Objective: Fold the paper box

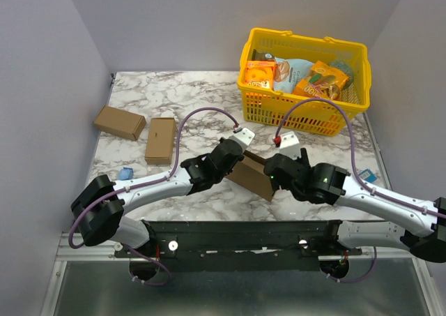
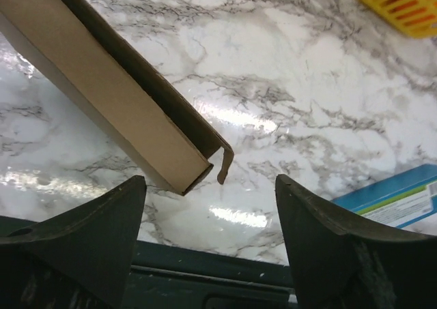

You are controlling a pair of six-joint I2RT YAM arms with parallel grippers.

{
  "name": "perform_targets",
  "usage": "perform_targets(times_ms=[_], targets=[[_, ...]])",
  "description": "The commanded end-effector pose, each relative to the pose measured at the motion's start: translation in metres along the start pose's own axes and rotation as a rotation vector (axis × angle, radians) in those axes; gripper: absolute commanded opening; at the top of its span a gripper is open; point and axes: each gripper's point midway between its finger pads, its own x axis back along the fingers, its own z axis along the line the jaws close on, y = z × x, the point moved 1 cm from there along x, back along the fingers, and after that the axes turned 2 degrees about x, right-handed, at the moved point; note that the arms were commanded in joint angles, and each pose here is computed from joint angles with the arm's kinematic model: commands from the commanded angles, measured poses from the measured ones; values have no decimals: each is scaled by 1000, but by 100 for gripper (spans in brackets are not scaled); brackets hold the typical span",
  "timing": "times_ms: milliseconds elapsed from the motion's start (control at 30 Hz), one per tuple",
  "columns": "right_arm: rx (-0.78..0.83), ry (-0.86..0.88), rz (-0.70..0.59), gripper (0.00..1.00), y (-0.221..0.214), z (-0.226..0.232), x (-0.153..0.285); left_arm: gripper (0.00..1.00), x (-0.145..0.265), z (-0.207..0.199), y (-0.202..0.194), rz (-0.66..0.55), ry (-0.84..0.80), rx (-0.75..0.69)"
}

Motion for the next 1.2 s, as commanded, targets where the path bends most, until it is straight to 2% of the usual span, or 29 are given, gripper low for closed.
perform_targets(times_ms=[0, 67, 267, 333, 433, 833, 933, 1167], targets=[[-163, 34, 103, 73, -18, -13, 2, 0, 8, -21, -78, 254, -117, -71], [-179, 80, 99, 62, -16, -10, -2, 0, 8, -21, -78, 252, -117, -69], [-195, 142, 79, 44, -11, -2, -9, 0, 8, -22, -78, 253, -119, -64], [-199, 144, 77, 42, -10, -1, -11, 0, 8, -22, -79, 255, -121, -64], [-200, 132, 81, 27, -9, -2, -17, 0, 8, -23, -78, 254, -122, -64], [-214, 88, 103, 26, -13, -11, -31, 0, 8, -23, -78, 254, -124, -66], [-212, 86, 111, 21, -16, -11, -33, 0, 8, -23, -79, 255, -124, -67], [-227, 55, 116, 22, -18, -18, -31, 0, 8, -23, -78, 255, -125, -65]])
